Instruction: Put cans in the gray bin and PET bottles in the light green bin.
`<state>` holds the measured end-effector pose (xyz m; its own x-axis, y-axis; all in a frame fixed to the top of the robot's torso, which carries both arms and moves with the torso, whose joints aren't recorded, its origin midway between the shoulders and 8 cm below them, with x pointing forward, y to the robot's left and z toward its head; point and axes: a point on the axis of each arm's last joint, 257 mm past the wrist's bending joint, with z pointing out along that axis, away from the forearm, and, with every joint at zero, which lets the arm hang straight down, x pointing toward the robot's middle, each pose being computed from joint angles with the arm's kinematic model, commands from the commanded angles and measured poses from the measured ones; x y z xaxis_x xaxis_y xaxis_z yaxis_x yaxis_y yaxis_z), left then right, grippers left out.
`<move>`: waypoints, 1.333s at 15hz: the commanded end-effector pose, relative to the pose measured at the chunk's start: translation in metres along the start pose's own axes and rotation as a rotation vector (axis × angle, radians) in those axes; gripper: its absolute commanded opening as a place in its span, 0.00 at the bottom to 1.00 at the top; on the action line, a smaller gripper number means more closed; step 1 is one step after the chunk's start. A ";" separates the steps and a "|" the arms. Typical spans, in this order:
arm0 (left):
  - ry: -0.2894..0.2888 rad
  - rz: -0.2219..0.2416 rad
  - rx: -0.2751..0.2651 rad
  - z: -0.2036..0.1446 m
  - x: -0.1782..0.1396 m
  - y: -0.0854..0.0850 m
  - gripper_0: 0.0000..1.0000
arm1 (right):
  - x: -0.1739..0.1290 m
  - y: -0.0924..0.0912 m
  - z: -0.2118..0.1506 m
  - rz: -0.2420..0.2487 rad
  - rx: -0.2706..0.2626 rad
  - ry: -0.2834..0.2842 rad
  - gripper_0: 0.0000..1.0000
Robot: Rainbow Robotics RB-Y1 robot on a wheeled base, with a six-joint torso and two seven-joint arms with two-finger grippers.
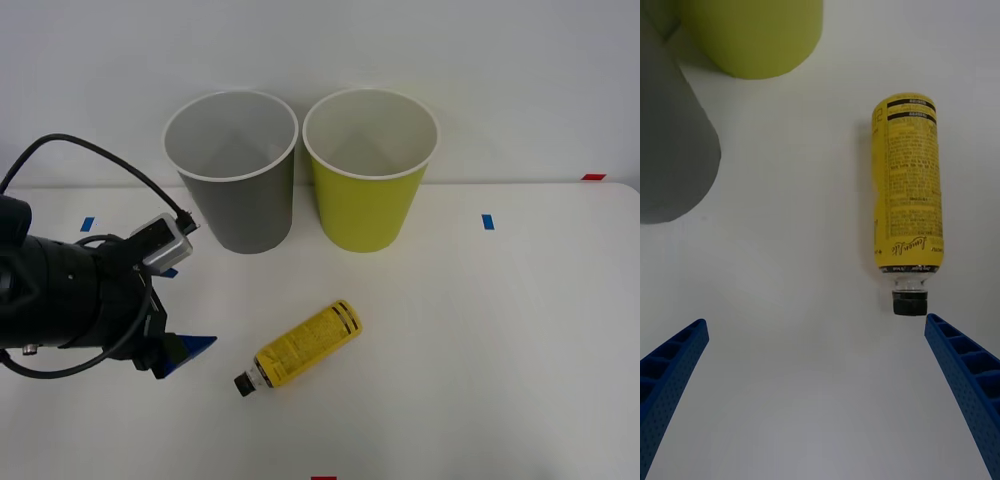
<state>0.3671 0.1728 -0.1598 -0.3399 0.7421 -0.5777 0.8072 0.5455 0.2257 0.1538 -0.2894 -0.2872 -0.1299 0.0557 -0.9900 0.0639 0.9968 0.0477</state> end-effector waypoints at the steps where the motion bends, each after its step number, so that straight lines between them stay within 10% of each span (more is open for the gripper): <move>1: 0.026 0.079 0.001 0.008 -0.017 -0.003 1.00 | 0.000 0.000 0.000 0.000 0.000 0.000 0.00; 20: 0.080 0.194 0.115 0.090 -0.091 -0.078 1.00 | 0.000 0.000 0.000 0.000 0.000 0.000 0.00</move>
<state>0.3770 0.0341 -0.1909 -0.1964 0.8662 -0.4595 0.9073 0.3383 0.2498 0.1539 -0.2894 -0.2871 -0.1298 0.0557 -0.9900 0.0639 0.9968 0.0477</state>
